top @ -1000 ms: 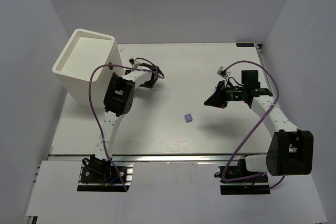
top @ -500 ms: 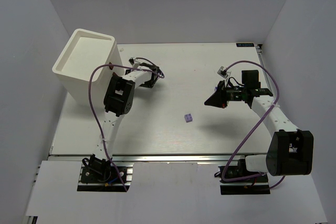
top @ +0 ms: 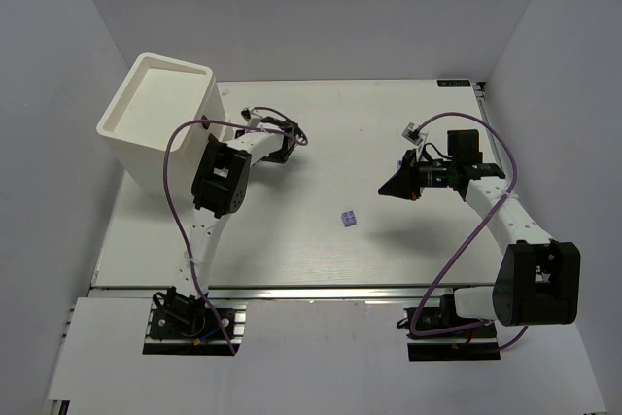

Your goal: Sort the legos into containers by color

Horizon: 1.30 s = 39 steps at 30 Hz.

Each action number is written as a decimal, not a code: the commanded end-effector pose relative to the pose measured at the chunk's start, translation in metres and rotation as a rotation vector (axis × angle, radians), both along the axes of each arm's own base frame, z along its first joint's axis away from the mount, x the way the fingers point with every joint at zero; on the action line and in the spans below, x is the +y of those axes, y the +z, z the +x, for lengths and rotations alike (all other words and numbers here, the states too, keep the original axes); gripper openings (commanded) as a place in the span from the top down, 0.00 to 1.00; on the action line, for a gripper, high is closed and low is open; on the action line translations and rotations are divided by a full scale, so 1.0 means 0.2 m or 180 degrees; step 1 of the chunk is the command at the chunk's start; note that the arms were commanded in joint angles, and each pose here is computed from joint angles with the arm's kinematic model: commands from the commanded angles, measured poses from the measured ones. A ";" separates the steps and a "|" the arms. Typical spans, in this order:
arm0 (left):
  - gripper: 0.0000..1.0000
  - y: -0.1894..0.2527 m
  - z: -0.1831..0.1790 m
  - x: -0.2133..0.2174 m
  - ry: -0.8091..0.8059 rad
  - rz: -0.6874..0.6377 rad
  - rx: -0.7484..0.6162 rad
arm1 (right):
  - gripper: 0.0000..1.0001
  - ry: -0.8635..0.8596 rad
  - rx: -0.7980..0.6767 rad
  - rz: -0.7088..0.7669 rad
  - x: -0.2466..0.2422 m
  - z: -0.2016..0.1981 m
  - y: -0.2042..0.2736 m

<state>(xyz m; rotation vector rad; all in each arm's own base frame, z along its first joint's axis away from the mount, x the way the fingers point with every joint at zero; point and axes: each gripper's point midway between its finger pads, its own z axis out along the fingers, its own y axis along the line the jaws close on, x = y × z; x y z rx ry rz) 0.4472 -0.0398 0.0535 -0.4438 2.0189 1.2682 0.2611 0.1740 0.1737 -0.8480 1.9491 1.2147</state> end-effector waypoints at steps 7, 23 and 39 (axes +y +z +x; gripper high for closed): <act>1.00 0.01 0.03 -0.31 -0.0243 -0.0651 -0.0093 | 0.90 0.0027 -0.0206 0.0040 0.00 0.03 0.09; 1.00 -0.01 -0.03 -0.57 -0.0551 -0.0909 0.0001 | 0.90 0.0008 -0.0217 0.0020 0.00 0.04 0.08; 0.22 0.11 -0.06 -0.70 -0.0968 -0.1584 0.0141 | 0.46 0.0078 -0.0299 -0.0020 -0.01 0.03 0.07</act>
